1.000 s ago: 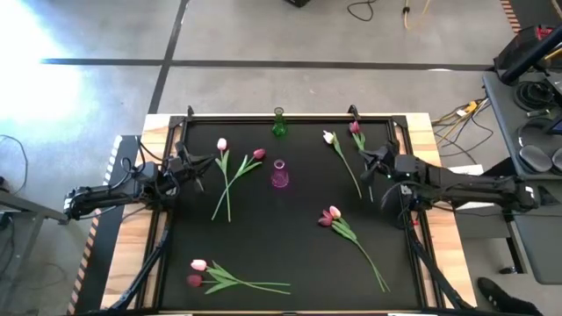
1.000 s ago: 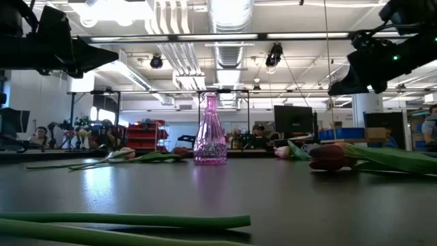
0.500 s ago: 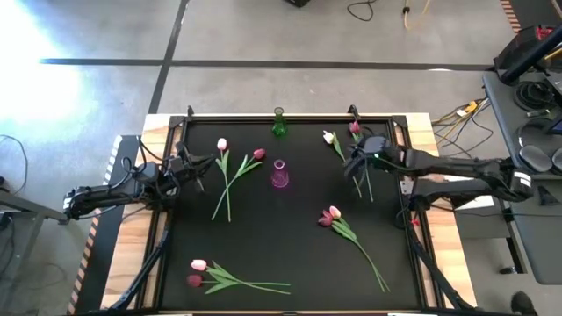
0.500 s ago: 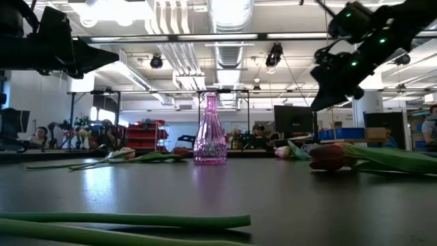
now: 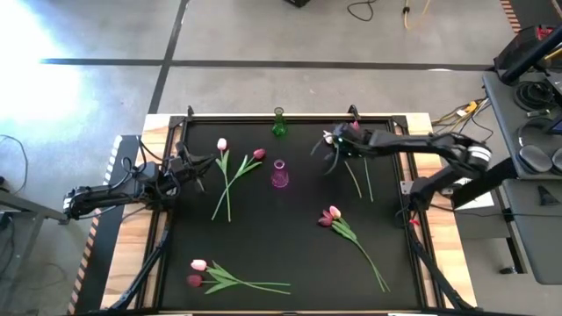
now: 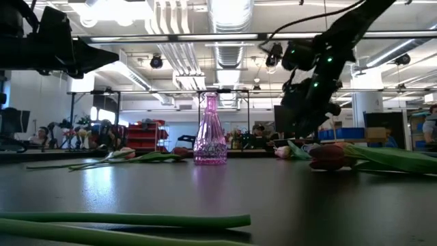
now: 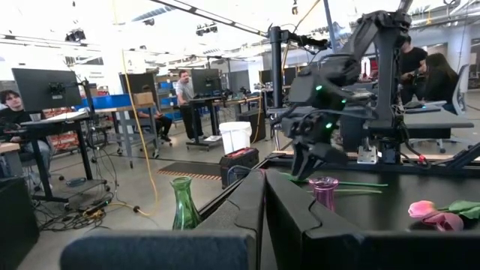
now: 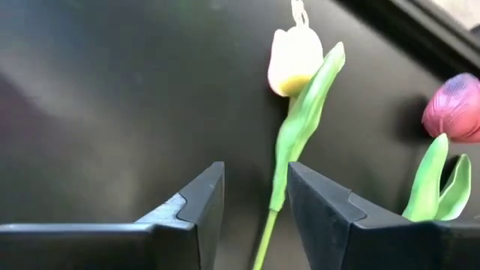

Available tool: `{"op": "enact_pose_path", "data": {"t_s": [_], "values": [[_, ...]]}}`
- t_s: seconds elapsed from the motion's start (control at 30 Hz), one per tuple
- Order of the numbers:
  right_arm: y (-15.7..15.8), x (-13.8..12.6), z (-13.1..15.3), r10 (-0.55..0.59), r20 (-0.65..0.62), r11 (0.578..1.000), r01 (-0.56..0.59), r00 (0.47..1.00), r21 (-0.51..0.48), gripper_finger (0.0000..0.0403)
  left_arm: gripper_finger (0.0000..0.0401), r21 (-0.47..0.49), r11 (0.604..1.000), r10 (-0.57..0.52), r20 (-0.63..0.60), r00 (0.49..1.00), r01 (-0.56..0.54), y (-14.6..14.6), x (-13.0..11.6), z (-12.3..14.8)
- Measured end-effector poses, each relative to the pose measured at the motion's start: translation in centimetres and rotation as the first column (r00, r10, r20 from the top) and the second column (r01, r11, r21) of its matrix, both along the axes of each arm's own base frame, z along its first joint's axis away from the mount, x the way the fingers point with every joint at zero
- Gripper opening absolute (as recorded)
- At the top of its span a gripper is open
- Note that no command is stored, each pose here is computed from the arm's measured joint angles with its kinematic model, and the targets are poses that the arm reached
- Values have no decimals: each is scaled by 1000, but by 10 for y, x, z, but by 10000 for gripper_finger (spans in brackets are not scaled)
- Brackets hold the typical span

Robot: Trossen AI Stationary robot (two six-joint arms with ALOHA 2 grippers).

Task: Sort flowers into vase by color
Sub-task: Put the purple flower into the purple vase

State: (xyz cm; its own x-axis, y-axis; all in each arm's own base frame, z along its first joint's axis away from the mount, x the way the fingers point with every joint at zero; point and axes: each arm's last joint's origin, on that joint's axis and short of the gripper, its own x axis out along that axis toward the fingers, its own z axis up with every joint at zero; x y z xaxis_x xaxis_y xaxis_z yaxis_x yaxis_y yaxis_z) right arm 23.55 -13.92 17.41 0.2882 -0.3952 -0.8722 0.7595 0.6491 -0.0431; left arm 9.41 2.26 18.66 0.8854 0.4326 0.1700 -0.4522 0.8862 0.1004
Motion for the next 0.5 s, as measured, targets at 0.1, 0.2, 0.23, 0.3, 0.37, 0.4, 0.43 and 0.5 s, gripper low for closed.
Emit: {"op": "enact_pose_path", "data": {"t_s": [0.1,0.2,0.23,0.3,0.37,0.4,0.43,0.5], "values": [[-14,7,-4,-23,-50,998,26,998,51,137,0,0,1000,1,0,1000,-1,0,0,0],[-28,10,-8,-48,-106,994,58,993,92,131,0,0,1000,0,-1,1000,0,0,0,0],[-33,11,-9,-56,-122,992,68,991,102,129,0,0,1000,0,-1,1000,0,0,0,0],[-41,12,-12,-64,-154,989,83,986,123,126,0,0,1000,0,-1,1000,0,0,0,0],[-49,14,-17,-49,-143,983,73,989,170,123,0,0,1000,0,-2,1000,0,0,0,0],[-52,15,-19,-37,-139,980,63,990,188,122,0,0,1000,0,-3,1000,0,0,0,0],[-55,16,-20,-31,-137,978,58,990,202,121,0,0,1000,0,-5,1000,0,0,0,0],[-61,18,-23,-25,-139,977,54,990,208,121,0,-1,1000,1,-8,1000,-1,0,1,-1]]}}
